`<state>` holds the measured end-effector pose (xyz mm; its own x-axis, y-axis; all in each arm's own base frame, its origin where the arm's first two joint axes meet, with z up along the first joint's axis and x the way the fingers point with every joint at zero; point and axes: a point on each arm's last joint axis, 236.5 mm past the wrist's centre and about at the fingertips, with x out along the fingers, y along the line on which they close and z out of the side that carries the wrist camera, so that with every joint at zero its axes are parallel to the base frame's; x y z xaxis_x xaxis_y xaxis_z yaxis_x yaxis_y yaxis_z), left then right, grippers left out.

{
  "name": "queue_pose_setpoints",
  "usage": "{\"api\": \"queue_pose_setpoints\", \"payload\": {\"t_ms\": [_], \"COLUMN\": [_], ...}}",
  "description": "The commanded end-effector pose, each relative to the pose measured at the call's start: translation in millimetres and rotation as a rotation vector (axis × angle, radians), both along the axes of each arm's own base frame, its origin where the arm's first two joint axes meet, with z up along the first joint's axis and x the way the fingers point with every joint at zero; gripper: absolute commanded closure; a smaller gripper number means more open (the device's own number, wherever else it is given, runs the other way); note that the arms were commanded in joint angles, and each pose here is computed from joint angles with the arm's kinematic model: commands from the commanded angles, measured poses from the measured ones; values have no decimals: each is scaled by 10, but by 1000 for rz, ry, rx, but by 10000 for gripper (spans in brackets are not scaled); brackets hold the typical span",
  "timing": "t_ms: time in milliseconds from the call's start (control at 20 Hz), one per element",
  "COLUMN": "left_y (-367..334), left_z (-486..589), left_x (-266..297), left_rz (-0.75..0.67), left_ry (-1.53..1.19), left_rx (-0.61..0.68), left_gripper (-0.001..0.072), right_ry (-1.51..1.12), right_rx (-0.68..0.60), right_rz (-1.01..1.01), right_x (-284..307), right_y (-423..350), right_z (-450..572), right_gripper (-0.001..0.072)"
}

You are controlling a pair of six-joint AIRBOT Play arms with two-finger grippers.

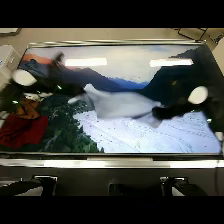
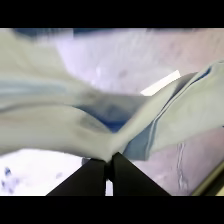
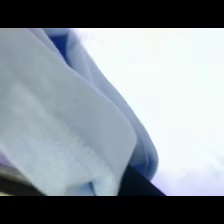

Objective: Fold the clothes and pants, and hang the long-sleeved shirts on hangers.

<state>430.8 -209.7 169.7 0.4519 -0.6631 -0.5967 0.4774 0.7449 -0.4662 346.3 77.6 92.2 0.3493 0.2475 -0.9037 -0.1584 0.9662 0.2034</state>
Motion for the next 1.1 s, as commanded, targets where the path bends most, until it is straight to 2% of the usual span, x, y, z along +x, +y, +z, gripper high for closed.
{"api": "queue_pose_setpoints", "payload": {"t_ms": [0,100,200,350,450,600,750,900,1050], "left_y": [487,666,667,606,604,669,805,629,-51], "left_z": [2064,2774,3053,3107,3097,3149,3050,2055,332], "left_x": [-196,-575,-957,-1275,-1274,-959,-275,559,907], "left_rz": [133,209,204,169,175,230,306,282,96], "left_ry": [-474,-605,-668,-665,-649,-673,-730,-504,-97], "left_rx": [-79,-153,-173,-172,-183,-223,-214,-169,-75], "left_gripper": [682,682,682,682,682,682,682,682,681], "right_ry": [-656,-929,-1041,-1013,-858,-437,-92,101,308], "right_rx": [-160,-118,-71,-51,-81,-130,-178,-159,-96], "right_rz": [-140,-169,-193,-211,-203,-181,-149,-108,-72], "right_x": [228,-109,-480,-768,-797,-825,-693,-321,-162], "right_y": [-559,-573,-578,-601,-619,-610,-591,-442,-217], "right_z": [2201,3095,3453,3428,3058,2136,1406,705,-158], "right_gripper": [663,663,663,663,663,662,662,663,663]}}
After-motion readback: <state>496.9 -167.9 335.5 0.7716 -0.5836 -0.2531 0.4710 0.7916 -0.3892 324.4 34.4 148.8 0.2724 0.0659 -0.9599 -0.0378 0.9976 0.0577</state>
